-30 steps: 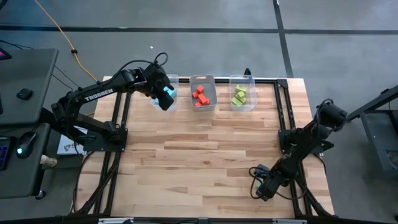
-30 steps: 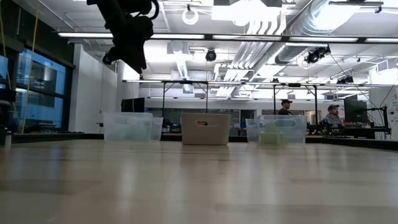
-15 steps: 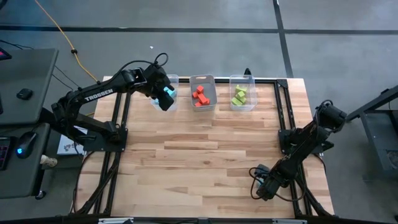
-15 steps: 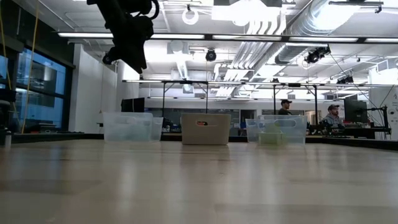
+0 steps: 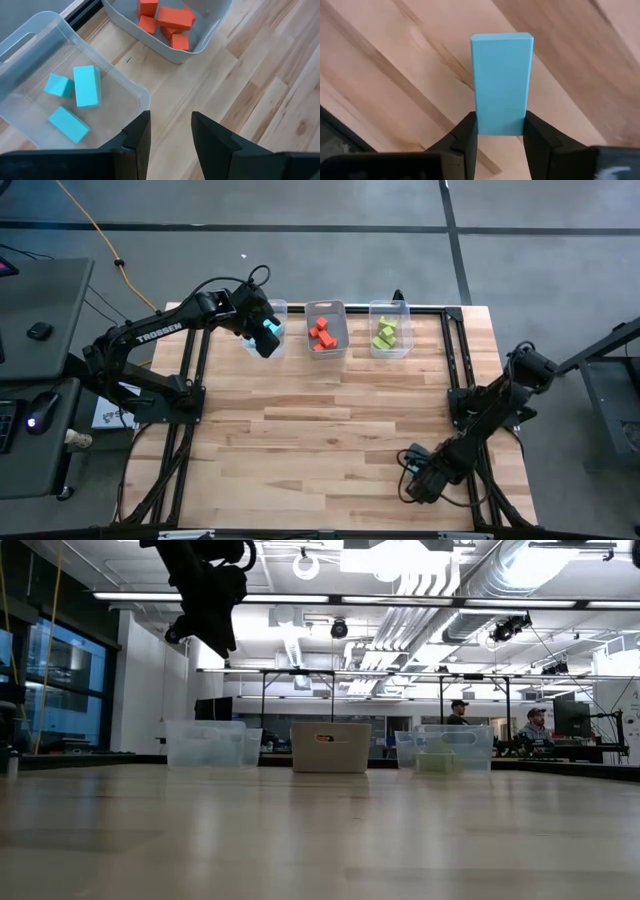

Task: Sort & place blocks by color
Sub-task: Put the small blue rectangular block into the left transparent bin

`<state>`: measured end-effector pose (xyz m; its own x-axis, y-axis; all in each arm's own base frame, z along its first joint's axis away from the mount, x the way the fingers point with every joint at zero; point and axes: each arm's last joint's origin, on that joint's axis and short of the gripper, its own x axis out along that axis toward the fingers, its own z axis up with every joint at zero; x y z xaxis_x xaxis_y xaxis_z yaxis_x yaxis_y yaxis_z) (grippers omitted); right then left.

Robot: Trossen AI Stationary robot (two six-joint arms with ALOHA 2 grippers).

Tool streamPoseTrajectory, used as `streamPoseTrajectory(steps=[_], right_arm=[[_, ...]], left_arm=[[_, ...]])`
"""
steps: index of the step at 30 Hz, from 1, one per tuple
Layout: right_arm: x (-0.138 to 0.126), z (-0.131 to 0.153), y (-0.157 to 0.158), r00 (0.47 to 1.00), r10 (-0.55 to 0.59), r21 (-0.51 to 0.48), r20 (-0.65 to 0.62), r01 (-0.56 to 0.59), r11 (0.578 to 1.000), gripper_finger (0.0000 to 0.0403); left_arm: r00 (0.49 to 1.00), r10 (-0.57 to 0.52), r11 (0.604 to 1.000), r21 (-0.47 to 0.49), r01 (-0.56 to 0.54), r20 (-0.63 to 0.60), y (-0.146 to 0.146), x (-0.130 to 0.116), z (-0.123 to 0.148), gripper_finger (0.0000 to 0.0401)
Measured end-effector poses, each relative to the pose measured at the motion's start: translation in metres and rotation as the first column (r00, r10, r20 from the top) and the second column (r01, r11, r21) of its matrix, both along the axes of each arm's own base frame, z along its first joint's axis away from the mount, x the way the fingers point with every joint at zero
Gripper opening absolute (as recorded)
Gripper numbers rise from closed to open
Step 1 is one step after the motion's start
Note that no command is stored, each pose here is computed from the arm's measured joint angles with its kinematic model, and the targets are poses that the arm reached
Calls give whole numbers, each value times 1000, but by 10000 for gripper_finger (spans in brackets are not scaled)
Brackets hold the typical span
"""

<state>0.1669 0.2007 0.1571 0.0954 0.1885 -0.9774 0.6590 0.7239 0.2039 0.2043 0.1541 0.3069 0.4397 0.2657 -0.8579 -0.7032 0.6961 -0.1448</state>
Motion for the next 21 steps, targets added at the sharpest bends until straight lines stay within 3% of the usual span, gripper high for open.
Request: streamPoseTrajectory(steps=[10,16,21], right_arm=[[47,30,-18,982,-82,-38,167,90,995,101],[80,54,-39,949,-122,-70,291,149,986,101],[106,78,-63,909,-150,-123,388,212,970,101]], left_arm=[[997,71,997,-41,-70,23,0,0,0,117],[979,193,972,-148,-182,70,-1,1,0,117],[973,205,955,-241,-174,107,-3,2,0,117]])
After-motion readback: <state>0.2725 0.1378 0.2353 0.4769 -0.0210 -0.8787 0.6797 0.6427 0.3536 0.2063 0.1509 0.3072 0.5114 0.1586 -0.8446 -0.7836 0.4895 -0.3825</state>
